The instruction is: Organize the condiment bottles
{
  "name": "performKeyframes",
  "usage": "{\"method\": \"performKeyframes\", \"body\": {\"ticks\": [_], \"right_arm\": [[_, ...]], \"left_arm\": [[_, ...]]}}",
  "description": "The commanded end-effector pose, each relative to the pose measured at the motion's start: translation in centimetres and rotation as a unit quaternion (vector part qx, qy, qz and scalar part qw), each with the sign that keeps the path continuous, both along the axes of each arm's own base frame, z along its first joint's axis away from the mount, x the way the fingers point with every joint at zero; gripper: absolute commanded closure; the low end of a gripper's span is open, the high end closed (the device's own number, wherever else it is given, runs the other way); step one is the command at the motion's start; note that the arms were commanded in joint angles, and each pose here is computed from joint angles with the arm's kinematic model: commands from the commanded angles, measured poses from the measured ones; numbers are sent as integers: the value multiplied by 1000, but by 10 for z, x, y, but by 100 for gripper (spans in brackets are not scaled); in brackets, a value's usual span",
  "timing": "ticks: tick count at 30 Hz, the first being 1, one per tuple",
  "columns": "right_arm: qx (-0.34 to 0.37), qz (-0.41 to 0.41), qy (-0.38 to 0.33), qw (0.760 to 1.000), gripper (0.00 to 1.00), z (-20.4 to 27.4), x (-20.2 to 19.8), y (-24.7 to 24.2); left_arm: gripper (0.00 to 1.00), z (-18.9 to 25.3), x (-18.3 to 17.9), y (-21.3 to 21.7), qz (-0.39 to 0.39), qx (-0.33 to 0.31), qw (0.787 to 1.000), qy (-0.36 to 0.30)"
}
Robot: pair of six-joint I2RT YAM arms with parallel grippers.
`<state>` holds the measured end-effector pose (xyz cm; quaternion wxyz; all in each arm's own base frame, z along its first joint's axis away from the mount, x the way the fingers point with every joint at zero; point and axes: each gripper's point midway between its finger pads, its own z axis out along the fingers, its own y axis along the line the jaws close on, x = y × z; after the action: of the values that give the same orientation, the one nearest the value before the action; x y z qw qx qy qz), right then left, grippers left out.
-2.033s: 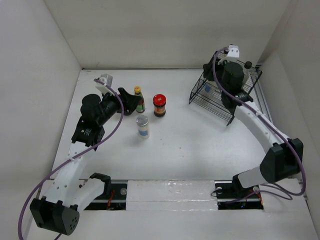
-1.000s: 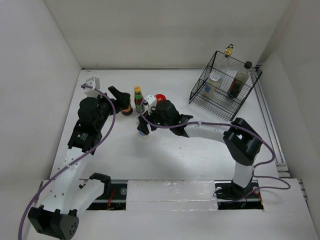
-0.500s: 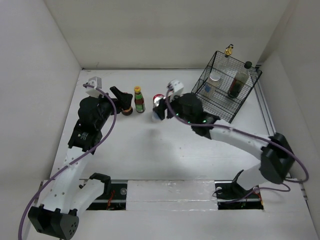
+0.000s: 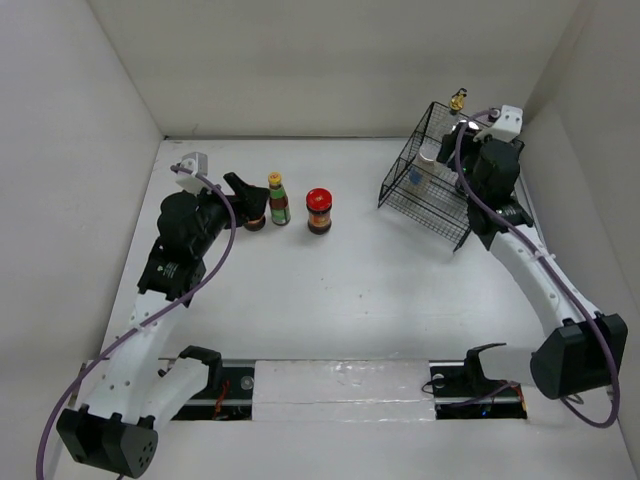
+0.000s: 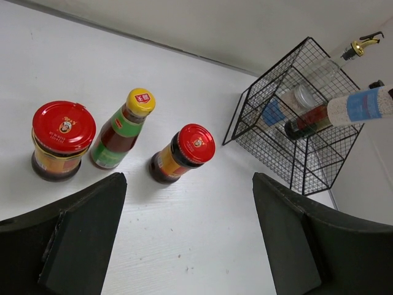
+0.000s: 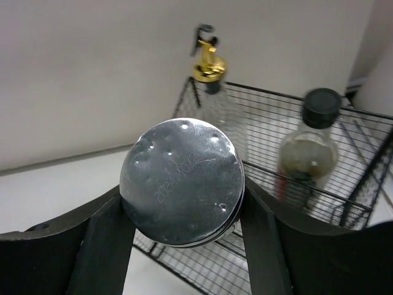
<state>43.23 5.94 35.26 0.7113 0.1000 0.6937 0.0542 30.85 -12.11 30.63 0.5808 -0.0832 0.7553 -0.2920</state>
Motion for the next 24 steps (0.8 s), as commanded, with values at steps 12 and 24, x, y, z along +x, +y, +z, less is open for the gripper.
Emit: {"method": "performKeyframes", "body": {"ticks": [12, 24], "right_arm": [[30, -48, -14, 998, 53, 15, 39, -55], [43, -44, 54, 997, 49, -60, 60, -50]], "left_arm": [[20, 17, 5, -6, -13, -2, 1000, -27], [20, 17, 5, -7, -19, 1, 999, -29]]}}
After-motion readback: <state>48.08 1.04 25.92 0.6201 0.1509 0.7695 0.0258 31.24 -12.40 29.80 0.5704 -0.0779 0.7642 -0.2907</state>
